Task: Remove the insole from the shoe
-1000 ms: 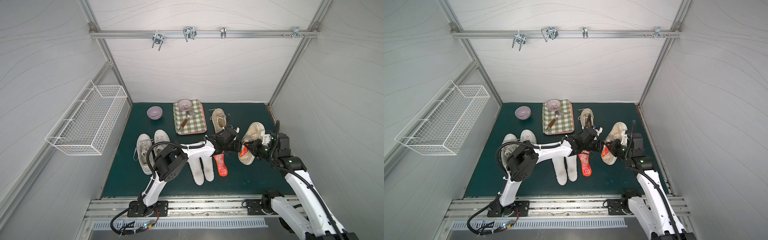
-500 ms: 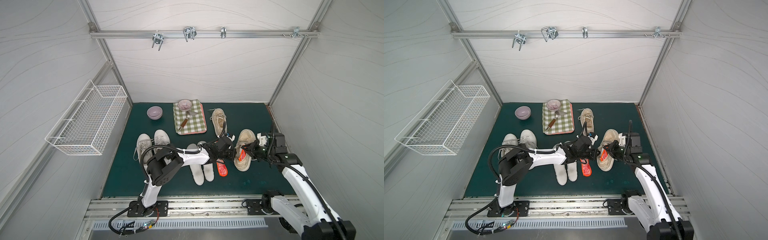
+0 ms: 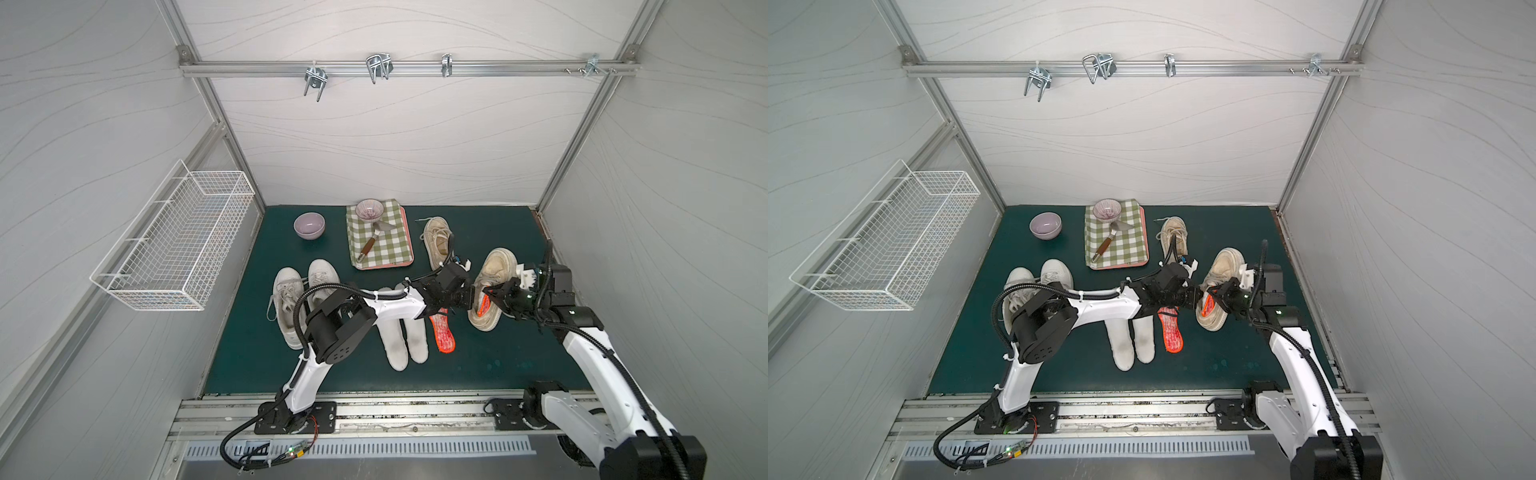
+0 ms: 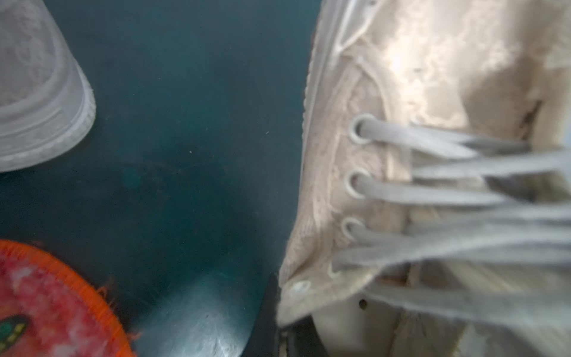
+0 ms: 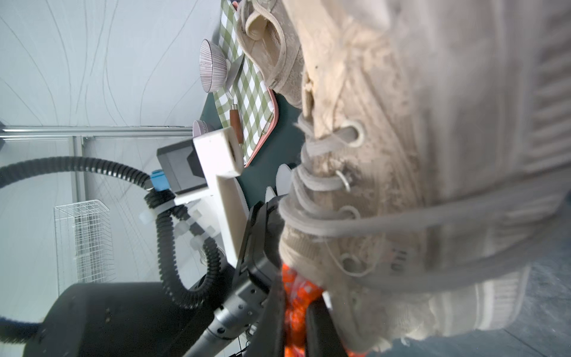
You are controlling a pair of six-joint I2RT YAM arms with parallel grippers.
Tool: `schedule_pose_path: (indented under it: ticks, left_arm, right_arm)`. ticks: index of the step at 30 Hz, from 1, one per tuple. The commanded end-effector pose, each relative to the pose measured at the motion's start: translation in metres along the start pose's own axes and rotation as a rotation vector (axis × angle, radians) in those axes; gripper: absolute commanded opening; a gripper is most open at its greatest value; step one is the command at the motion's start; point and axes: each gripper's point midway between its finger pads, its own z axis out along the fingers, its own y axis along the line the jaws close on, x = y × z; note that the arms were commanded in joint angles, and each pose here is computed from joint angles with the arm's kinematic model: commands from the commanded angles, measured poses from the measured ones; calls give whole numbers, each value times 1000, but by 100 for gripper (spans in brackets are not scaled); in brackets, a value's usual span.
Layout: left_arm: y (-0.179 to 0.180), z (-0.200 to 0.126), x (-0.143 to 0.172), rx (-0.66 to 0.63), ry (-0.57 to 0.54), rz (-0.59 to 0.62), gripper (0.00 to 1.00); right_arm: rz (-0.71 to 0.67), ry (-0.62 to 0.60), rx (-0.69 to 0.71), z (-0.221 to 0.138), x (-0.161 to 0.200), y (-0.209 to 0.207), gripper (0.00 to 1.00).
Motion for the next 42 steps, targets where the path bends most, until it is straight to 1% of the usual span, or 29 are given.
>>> schedule_pose_path:
  ticks: [1, 3, 6, 8, 9, 11, 13, 16, 18, 22, 25, 29, 32, 35, 37, 42]
  left_arm:
    - [109, 12, 66, -323, 196, -88, 0]
    - [108, 9, 65, -322, 191, -87, 0]
    - [106, 5, 58, -325, 172, -93, 0]
    - [97, 3, 51, -302, 157, -89, 0]
    - [94, 2, 47, -290, 146, -95, 0]
    - [79, 0, 34, -229, 119, -127, 0]
    - [61, -3, 18, -153, 92, -169, 0]
    - [34, -12, -8, -57, 38, -211, 0]
    - [24, -18, -21, -18, 4, -232, 0]
    - [11, -26, -34, 33, -41, -244, 0]
    - [9, -29, -39, 38, -62, -251, 0]
    - [15, -26, -43, 14, -73, -260, 0]
    - [25, -21, -48, -24, -91, -276, 0]
    - [34, -13, -59, -39, -107, -314, 0]
    - [36, -9, -68, -53, -122, -324, 0]
    - [32, 1, -87, -62, -155, -319, 0]
  right_arm:
    - [-183, -23, -326, -41, -3, 98, 0]
    - [-188, -45, -290, -37, -7, 92, 0]
    - [-178, -58, -213, -27, -8, 70, 0]
    - [-183, -58, -159, -21, -7, 54, 0]
    - [-213, -66, -127, -18, -6, 48, 0]
    - [-311, -84, 13, -8, -1, 25, 0]
    - [-388, -47, 87, 6, 9, 9, 0]
    - [-455, 19, 206, 27, 26, -20, 0]
    - [-474, 53, 275, 36, 32, -38, 0]
    - [-453, 148, 345, 51, 42, -61, 0]
    - [-449, 196, 344, 55, 48, -61, 0]
    - [-513, 197, 221, 46, 58, -32, 0]
    - [-516, 208, 191, 33, 64, -22, 0]
    - [-493, 219, 199, 26, 70, -27, 0]
    - [-470, 221, 236, 24, 71, -37, 0]
    - [-430, 202, 270, 18, 67, -50, 0]
